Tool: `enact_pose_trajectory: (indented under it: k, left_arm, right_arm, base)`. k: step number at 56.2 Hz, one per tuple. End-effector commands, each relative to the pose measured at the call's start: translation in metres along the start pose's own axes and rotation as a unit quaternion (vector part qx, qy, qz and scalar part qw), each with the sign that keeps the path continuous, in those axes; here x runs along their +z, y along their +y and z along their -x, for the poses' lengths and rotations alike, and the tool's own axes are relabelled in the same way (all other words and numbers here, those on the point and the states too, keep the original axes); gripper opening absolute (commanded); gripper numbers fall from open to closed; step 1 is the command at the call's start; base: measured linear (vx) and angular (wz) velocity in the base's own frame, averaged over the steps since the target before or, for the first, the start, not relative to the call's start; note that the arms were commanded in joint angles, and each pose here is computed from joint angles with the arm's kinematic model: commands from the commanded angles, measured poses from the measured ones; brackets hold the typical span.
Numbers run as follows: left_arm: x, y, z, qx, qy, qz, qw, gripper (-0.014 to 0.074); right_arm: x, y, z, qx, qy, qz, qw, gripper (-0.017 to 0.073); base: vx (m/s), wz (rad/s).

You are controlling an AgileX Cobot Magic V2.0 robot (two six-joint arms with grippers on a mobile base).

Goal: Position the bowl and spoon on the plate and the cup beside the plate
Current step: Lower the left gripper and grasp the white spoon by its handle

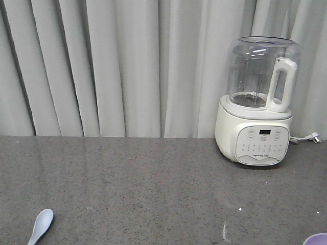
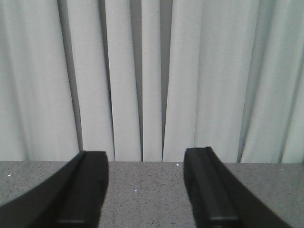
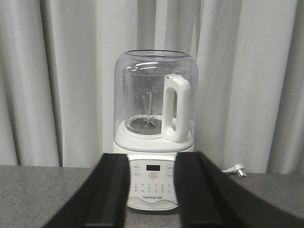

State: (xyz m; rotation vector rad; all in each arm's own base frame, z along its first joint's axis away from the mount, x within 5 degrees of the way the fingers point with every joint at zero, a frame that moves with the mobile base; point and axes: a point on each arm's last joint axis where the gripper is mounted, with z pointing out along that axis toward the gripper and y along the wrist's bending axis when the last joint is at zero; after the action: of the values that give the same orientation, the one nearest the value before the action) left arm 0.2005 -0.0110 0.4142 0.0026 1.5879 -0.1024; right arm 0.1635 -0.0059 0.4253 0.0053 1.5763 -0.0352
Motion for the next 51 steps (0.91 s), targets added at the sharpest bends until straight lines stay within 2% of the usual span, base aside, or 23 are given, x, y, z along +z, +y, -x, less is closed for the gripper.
enact_pose_trajectory:
  k: [1,5,9,13,18,27,31,38,46,51]
  left_arm:
    - [-0.005,0.0,0.022,-0.001,-0.066,0.004,0.998,0.059]
    - [-0.005,0.0,0.021,-0.01,-0.064,0.003,0.998,0.0608]
    - [-0.004,-0.001,0.017,-0.028,-0.04,-0.001,0.999,0.0604]
    - [-0.001,-0.002,0.01,-0.028,0.003,-0.006,1.0,0.0594]
    - [0.013,-0.004,0.003,-0.011,0.073,-0.015,0.997,0.0589]
    - [0.05,-0.007,-0.002,-0.002,0.186,-0.032,0.982,0.0589]
    - [0.068,-0.007,-0.015,-0.002,0.246,-0.037,0.968,0.0589]
    - [0.095,-0.005,-0.053,0.0,0.346,-0.037,0.938,0.0589]
    - [0.116,-0.002,-0.089,-0.003,0.423,-0.037,0.905,0.0587]
    - [0.124,-0.001,-0.108,-0.018,0.461,-0.031,0.887,0.0587]
  right_arm:
    - [-0.005,-0.002,0.021,-0.004,-0.066,-0.01,0.998,0.0555]
    - [-0.005,-0.002,0.022,-0.004,-0.071,-0.011,0.997,0.067]
    - [-0.005,-0.002,0.022,-0.004,-0.073,-0.011,0.997,0.0731]
    - [-0.005,-0.002,0.022,-0.004,-0.073,-0.011,0.997,0.0727]
    - [-0.005,-0.002,0.022,-0.004,-0.073,-0.011,0.997,0.0714]
    - [-0.005,-0.002,0.022,-0.004,-0.072,-0.011,0.997,0.0671]
    - [-0.004,-0.002,0.021,-0.004,-0.07,-0.011,0.997,0.0652]
    - [-0.004,-0.002,0.02,-0.004,-0.065,-0.01,0.998,0.0613]
    - [-0.004,-0.002,0.02,-0.008,-0.062,-0.01,0.998,0.0584]
    - [-0.004,-0.002,0.02,-0.01,-0.062,-0.01,0.998,0.0584]
  base:
    - [0.0,0.0]
    - [0.0,0.0]
    - [0.0,0.0]
    - [0.0,0.0]
    - [0.0,0.0]
    - [0.0,0.0]
    - [0.0,0.0]
    - [0.0,0.0]
    - [0.0,0.0]
    - [0.0,0.0]
